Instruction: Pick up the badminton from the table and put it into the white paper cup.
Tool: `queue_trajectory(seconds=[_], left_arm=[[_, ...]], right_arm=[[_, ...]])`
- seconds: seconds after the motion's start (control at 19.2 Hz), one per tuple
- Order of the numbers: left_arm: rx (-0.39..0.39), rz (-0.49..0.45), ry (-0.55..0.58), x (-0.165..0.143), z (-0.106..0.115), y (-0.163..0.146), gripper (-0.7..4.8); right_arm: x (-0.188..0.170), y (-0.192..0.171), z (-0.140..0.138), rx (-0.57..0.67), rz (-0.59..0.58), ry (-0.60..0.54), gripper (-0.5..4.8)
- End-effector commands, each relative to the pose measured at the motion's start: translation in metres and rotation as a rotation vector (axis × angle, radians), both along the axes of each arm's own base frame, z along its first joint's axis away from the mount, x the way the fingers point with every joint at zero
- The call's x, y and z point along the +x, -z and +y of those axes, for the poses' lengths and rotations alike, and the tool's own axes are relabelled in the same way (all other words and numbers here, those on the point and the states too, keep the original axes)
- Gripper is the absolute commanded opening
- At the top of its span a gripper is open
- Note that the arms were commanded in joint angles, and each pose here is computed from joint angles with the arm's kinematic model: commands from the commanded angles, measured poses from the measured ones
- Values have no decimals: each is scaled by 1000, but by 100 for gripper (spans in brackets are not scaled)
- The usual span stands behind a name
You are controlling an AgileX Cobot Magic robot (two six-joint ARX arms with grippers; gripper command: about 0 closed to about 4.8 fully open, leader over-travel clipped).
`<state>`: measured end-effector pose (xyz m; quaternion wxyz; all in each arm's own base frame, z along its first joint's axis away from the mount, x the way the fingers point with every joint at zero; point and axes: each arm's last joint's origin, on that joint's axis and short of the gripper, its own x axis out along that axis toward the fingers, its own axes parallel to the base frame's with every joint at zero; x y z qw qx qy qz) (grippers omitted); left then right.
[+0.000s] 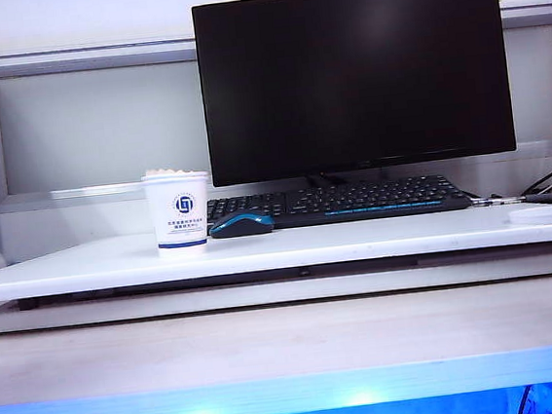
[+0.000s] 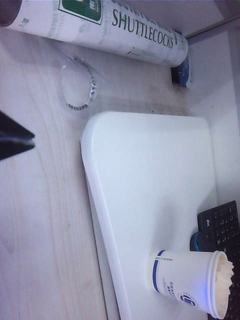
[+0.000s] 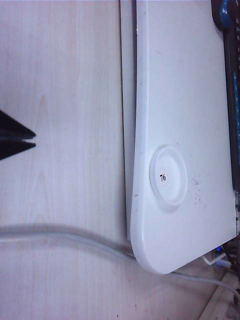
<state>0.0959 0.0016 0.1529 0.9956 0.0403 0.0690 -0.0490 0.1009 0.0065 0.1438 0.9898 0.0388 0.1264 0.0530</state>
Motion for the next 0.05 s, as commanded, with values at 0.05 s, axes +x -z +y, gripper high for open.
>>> queue_trajectory(seconds=[0.05], left_arm=[[-4, 17, 4, 0, 0, 3, -5]], right_arm=[[1, -3, 0, 4, -26, 4, -8]])
